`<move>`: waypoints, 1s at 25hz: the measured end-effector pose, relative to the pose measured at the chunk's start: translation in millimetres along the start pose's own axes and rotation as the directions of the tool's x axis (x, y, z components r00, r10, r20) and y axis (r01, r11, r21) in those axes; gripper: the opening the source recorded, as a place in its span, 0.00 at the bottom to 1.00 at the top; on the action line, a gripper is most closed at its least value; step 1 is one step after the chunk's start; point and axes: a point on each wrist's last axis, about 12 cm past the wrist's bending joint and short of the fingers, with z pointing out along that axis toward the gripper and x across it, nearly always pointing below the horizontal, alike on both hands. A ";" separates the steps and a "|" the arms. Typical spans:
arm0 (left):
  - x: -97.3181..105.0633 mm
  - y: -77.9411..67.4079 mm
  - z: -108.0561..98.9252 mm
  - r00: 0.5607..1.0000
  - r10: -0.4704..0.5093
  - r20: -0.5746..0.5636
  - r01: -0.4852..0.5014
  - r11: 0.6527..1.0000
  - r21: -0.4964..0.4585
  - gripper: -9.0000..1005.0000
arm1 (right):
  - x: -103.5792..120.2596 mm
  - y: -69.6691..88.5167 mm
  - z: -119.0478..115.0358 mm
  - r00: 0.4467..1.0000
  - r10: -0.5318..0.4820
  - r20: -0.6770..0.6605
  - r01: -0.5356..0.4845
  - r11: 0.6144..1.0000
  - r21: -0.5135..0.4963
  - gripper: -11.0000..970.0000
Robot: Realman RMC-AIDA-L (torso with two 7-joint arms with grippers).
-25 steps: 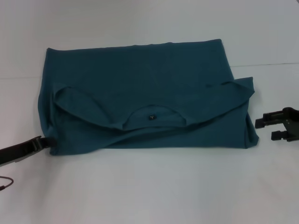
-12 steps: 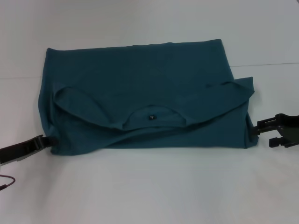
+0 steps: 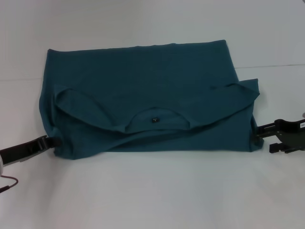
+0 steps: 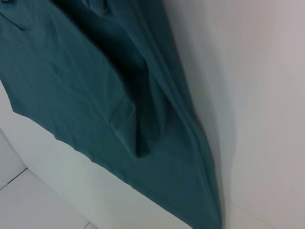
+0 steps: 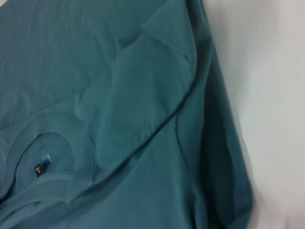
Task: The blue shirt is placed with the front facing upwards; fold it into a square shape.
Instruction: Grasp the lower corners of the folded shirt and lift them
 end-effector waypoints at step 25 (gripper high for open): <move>-2.8 -3.2 4.9 1.000 0.014 0.002 -0.014 1.000 -0.001 0.05 | -0.9 10.5 21.8 1.000 -0.011 0.002 0.011 0.999 0.041 0.72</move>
